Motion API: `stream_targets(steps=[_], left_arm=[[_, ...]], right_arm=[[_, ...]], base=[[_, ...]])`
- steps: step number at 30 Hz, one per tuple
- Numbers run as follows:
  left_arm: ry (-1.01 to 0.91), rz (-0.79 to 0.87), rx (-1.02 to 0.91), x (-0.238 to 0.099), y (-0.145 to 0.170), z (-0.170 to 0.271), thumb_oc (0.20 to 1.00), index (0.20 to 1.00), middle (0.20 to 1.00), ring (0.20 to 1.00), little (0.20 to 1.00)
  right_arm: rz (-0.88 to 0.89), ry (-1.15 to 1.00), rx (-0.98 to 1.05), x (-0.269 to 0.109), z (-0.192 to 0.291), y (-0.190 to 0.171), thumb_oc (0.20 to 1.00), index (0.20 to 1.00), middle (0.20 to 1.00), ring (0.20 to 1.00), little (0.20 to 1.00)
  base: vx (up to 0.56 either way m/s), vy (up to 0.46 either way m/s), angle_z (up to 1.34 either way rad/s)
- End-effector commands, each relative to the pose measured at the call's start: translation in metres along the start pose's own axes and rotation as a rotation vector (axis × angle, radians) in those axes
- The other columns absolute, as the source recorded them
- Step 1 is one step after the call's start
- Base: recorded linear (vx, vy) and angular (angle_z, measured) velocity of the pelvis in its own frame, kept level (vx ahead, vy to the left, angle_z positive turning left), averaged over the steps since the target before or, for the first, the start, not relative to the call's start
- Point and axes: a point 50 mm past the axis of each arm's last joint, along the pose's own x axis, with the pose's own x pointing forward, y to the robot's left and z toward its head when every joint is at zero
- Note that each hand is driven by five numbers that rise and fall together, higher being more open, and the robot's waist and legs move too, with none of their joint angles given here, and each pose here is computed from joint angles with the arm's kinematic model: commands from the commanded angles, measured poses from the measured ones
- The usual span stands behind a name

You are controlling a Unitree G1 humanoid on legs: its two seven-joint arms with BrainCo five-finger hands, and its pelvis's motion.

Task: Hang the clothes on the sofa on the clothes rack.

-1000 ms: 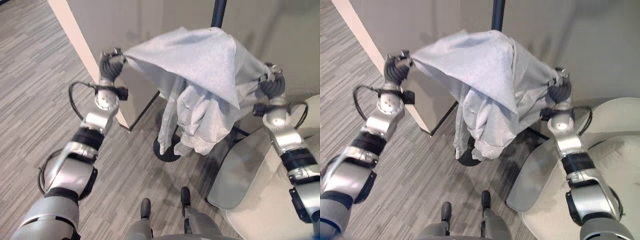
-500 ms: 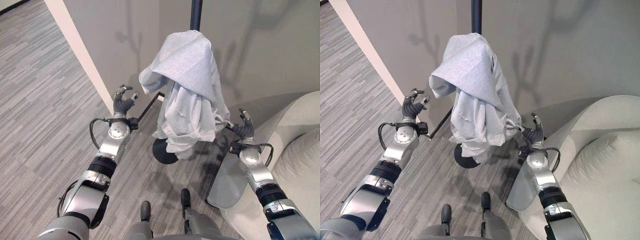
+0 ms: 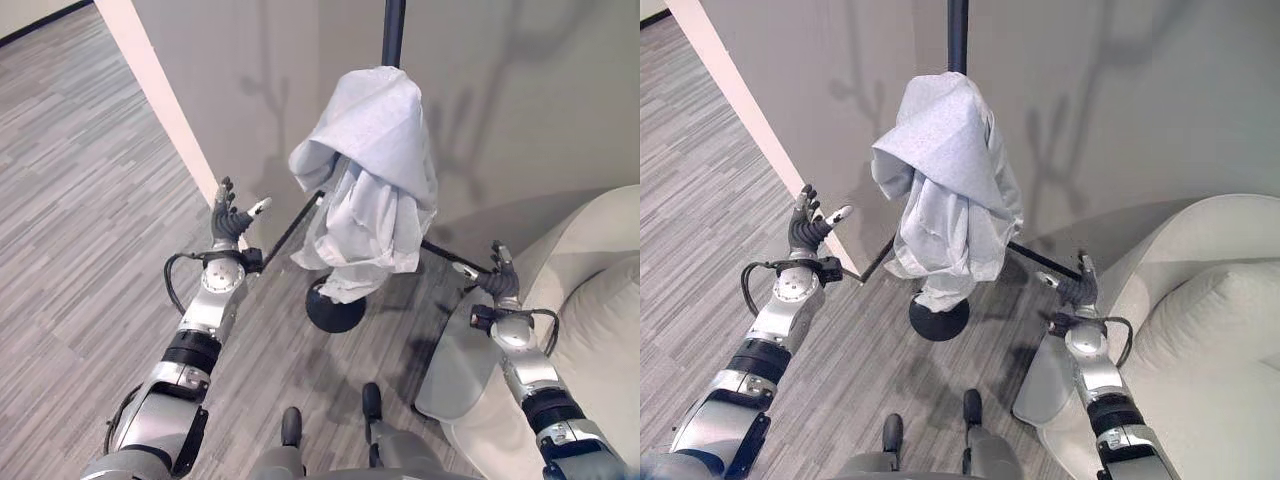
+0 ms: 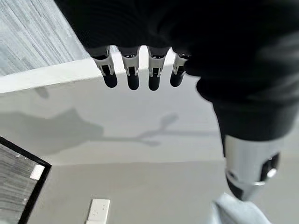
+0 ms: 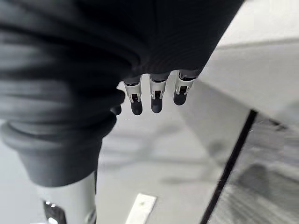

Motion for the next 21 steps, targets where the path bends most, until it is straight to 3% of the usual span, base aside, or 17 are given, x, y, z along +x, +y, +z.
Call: stream_targets(steps=[1,9,13,17,19,21], left_arm=[[-0.058,0.017,0.043,0.001,0.02,0.005,1.0,1.0,1.0,1.0,1.0],[0.138,0.033,0.085,-0.04,0.042,-0.056,1.0,1.0,1.0,1.0,1.0],[0.258,0.037,0.074,-0.058,0.044,-0.085,1.0,1.0,1.0,1.0,1.0],[0.486,-0.084,0.172,-0.099,0.036,-0.136,1.0,1.0,1.0,1.0,1.0],[0.681,-0.198,0.293,-0.136,0.034,-0.173,1.0,1.0,1.0,1.0,1.0],[0.719,-0.22,0.314,-0.143,0.033,-0.18,1.0,1.0,1.0,1.0,1.0]], right_arm=[[0.023,0.002,-0.018,-0.003,-0.008,-0.016,1.0,1.0,1.0,1.0,1.0],[0.223,0.218,0.002,-0.042,-0.065,0.01,1.0,1.0,1.0,1.0,1.0],[0.222,0.297,0.032,-0.052,-0.082,0.018,1.0,1.0,1.0,1.0,1.0],[0.196,0.5,0.019,-0.076,-0.121,0.021,1.0,1.0,1.0,1.0,1.0],[0.169,0.627,0.021,-0.093,-0.143,0.018,1.0,1.0,1.0,1.0,1.0],[0.166,0.649,0.022,-0.097,-0.146,0.018,1.0,1.0,1.0,1.0,1.0]], base=[[0.0,0.0,0.0],[0.0,0.0,0.0],[-0.02,0.02,0.01],[-0.03,0.053,0.02],[-0.02,0.062,0.02],[-0.01,0.019,0.0]])
